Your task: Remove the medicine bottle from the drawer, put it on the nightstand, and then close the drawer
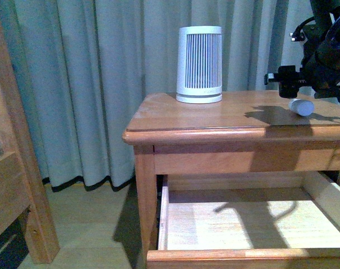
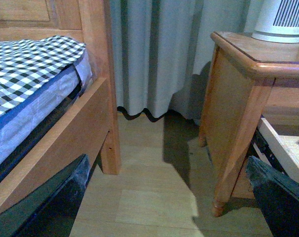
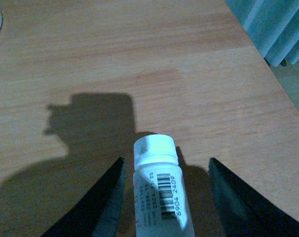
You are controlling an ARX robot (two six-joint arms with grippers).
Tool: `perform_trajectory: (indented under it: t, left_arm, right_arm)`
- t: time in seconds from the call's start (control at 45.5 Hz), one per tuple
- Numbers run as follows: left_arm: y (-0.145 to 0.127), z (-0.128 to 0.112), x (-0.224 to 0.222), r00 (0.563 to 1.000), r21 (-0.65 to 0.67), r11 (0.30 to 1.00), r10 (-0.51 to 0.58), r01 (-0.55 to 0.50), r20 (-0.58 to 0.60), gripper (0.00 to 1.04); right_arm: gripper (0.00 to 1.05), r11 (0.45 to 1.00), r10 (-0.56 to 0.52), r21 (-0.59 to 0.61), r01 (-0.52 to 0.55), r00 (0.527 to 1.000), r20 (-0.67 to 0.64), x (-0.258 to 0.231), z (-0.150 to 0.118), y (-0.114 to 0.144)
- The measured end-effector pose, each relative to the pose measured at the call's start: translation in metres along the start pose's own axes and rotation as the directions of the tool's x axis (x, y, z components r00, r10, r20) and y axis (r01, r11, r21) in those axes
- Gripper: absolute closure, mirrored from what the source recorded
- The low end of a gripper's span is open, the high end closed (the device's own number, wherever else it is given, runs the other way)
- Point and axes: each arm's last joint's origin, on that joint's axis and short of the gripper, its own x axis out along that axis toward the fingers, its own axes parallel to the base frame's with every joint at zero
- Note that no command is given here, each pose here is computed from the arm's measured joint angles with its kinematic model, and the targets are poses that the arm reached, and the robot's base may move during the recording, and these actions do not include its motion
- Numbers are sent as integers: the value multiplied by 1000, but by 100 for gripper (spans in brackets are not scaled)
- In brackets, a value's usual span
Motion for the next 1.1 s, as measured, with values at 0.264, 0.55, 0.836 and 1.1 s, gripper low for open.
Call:
perform_trajectory:
  t: [0.264,0.55,0.836,1.1]
  left_arm:
    - [0,0,0,1000,0,1000,0,0,0,7]
    - [0,0,0,1000,0,1000,0,0,0,7]
    - [0,0,0,1000,0,1000,0,0,0,7]
    - [0,0,0,1000,0,1000,0,0,0,7]
  right_arm:
    - [15,1000,0,-4,0,1000,12,1,0,0]
    - [7,1000,-2,6,1,995,104,-23,10,-7]
    - [7,999,3,49,-20,944,329,-178,-33,-32]
    - [7,996,74,-63,-67,992,104,-232,-206,-38]
